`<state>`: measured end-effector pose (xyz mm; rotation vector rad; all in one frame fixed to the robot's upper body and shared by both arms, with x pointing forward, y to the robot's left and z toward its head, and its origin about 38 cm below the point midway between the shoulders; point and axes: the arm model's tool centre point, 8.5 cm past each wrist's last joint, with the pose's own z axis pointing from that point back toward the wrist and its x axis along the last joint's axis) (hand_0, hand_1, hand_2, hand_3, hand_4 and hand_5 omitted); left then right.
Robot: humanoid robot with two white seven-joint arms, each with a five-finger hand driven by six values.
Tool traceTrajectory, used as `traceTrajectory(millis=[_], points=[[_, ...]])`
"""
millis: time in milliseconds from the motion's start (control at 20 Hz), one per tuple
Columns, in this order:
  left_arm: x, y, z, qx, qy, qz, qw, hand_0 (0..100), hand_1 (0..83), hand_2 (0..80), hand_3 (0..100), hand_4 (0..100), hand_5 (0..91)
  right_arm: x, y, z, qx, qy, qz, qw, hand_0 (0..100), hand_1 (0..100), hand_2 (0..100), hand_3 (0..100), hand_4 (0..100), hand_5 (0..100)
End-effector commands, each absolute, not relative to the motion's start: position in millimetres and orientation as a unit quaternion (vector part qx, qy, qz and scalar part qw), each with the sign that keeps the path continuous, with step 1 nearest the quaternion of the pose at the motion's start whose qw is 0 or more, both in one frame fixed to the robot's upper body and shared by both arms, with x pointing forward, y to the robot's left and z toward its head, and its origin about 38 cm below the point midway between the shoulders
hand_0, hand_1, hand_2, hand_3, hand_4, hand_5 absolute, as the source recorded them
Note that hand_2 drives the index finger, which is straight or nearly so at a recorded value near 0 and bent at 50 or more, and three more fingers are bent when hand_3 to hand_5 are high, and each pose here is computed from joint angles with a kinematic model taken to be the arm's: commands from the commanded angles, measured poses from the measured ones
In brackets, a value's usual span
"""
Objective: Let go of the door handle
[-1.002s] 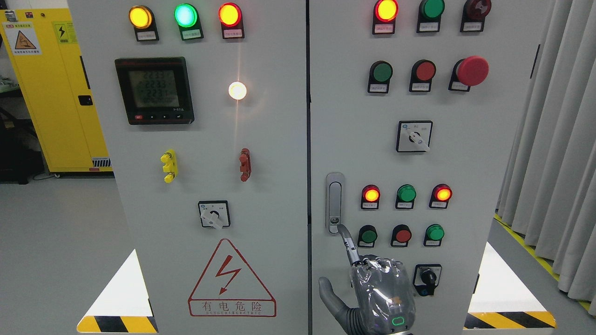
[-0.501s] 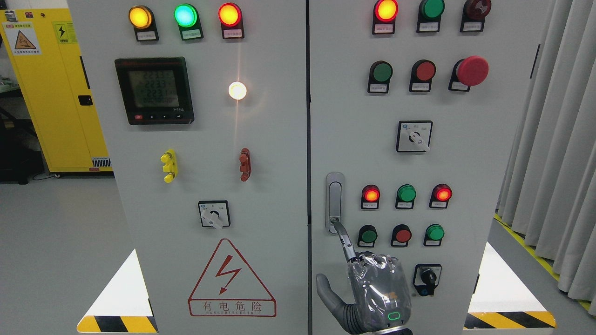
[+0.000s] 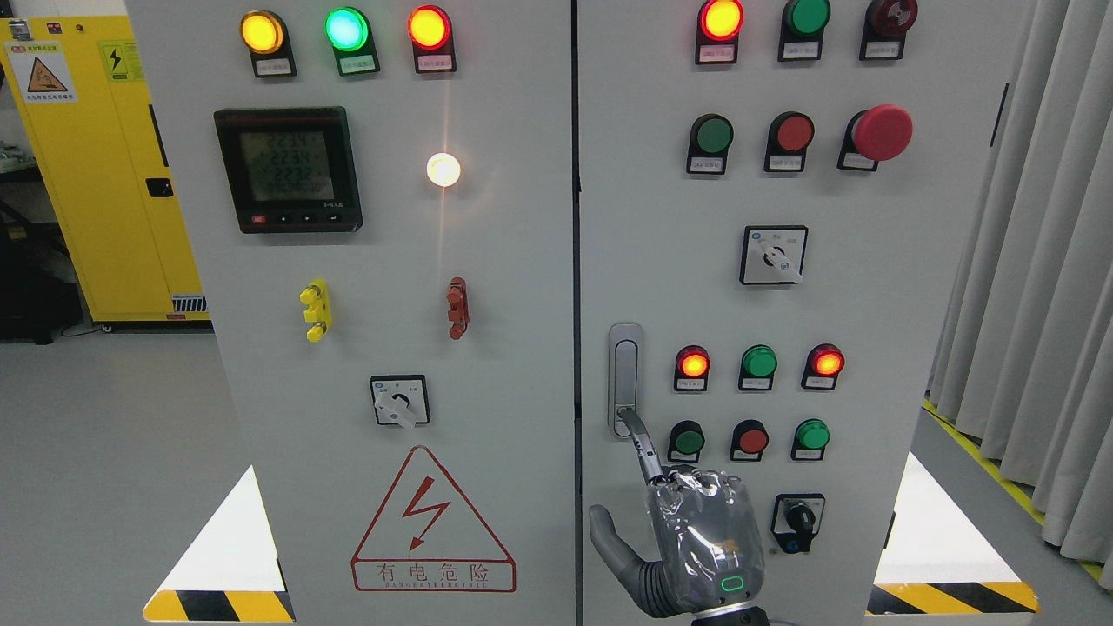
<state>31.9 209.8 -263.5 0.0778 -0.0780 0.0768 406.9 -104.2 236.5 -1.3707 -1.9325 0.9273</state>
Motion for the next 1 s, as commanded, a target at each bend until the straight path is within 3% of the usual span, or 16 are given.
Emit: traceTrajectory(millis=[0,952], points=[[36.2,209.5,-263.5,0.038,-0.045,0.039,0.998,12,55.6,0.0,0,0,0.0,409.6,-101.0,234.4,-0.512,-0.725,0.352,0.298,46,35,0,100,100,100],[36.2,209.5,-263.5,0.038,-0.045,0.039,0.998,12,55.6,0.0,0,0,0.0,411.0,-102.8,233.5,-0.515,-0.722,0.352,0.301,45,35,0,100,100,100]])
